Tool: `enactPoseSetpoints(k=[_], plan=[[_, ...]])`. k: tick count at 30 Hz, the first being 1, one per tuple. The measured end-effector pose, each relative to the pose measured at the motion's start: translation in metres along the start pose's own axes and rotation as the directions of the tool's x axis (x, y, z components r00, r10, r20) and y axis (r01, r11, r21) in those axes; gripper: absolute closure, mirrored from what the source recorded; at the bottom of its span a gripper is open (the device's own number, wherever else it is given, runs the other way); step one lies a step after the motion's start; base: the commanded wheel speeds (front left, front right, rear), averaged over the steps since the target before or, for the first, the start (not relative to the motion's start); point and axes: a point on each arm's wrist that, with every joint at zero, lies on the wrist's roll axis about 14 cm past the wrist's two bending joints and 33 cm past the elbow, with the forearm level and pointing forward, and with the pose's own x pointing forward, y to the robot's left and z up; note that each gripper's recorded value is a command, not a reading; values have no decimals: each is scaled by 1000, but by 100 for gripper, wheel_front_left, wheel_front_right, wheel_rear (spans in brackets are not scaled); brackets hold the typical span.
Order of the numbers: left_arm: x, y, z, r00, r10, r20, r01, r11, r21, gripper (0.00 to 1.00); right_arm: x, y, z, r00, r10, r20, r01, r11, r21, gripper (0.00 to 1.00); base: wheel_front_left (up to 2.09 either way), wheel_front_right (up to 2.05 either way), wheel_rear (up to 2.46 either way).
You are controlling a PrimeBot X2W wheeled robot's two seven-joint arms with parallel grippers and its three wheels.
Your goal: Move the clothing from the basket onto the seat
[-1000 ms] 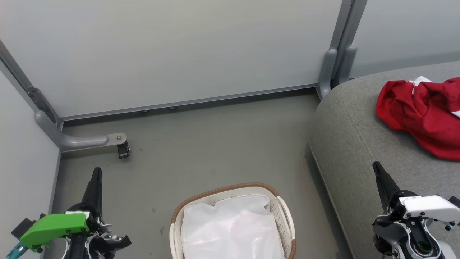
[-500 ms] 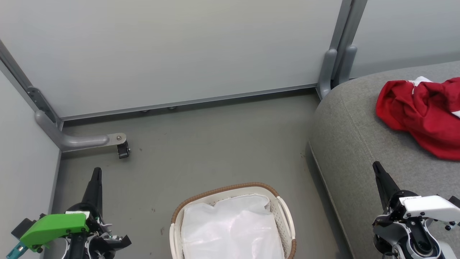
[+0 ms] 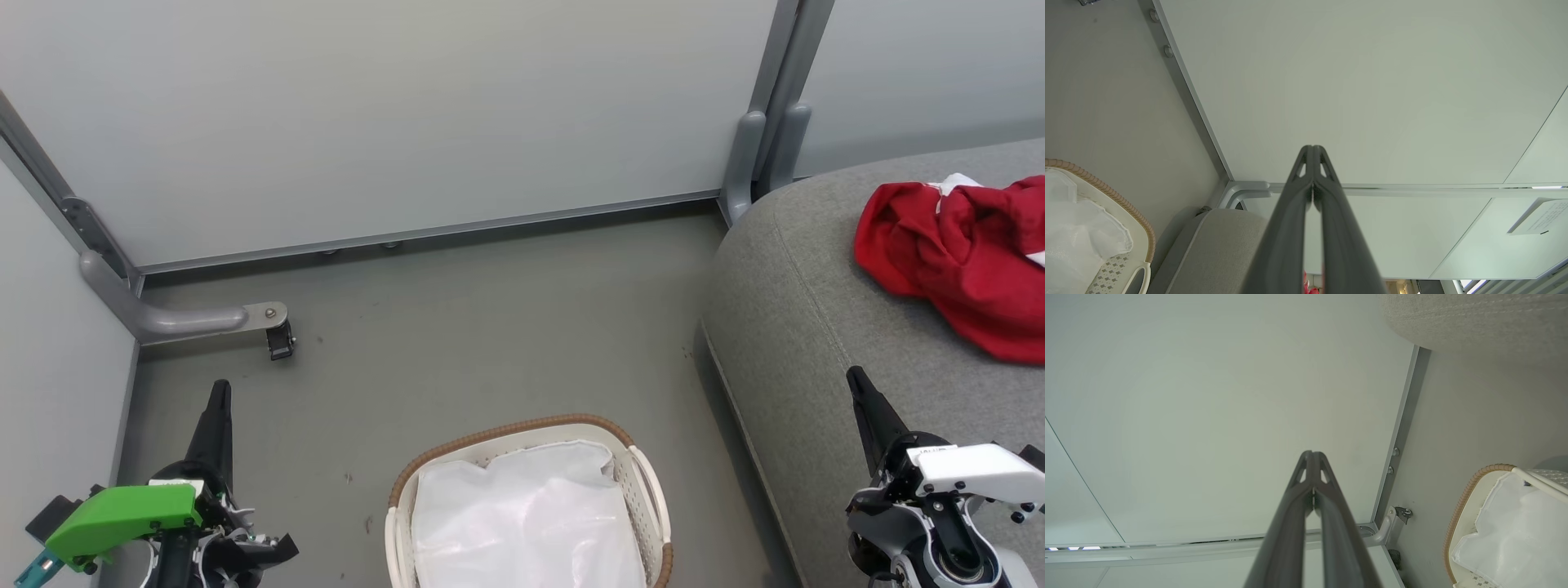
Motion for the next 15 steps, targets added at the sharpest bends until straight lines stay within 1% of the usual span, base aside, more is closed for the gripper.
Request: enactPoseSetpoints(k=[15], plan=[[0,0,0,1000,0,0,0,1000,0,100,0,0,0,1000,0,0,0,1000,0,100,0,0,0]])
